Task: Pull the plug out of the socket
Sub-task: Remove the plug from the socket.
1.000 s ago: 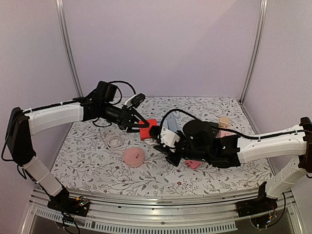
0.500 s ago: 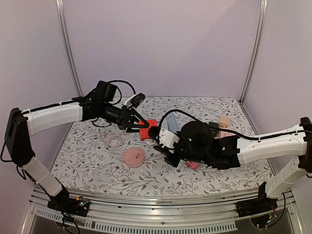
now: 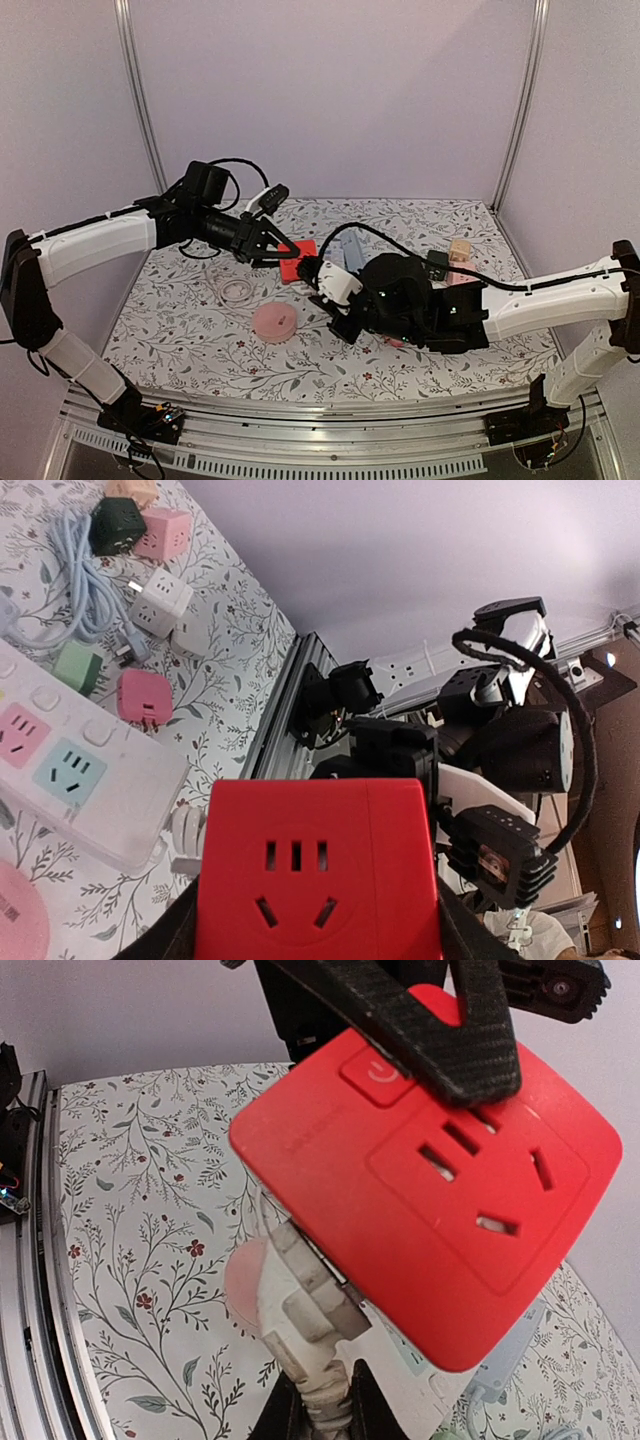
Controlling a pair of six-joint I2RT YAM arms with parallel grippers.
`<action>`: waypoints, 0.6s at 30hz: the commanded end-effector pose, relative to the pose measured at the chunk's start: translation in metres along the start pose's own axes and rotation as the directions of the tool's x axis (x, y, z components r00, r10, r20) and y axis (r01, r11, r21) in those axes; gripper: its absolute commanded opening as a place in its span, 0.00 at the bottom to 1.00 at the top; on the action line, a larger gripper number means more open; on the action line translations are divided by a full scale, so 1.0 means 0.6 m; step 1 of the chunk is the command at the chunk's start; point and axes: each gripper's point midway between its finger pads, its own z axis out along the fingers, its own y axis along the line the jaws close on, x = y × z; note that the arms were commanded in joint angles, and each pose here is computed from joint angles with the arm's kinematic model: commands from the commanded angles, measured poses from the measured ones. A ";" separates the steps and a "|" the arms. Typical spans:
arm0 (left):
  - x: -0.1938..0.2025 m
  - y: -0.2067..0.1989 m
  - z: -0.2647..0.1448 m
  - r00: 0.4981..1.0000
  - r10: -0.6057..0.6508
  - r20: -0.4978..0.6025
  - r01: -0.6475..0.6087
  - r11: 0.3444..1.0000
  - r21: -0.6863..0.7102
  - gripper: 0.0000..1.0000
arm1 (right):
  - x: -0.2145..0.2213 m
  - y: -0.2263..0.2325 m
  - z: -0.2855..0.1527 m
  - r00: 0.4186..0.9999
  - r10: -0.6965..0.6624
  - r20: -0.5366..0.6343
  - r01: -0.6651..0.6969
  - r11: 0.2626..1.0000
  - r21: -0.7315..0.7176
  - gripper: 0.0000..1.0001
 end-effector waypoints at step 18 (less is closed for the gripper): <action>-0.060 -0.007 -0.040 0.978 0.156 0.136 -0.147 0.987 -0.070 0.00 | -0.043 0.034 -0.006 0.988 0.139 0.067 -0.138 0.990 -0.020 0.00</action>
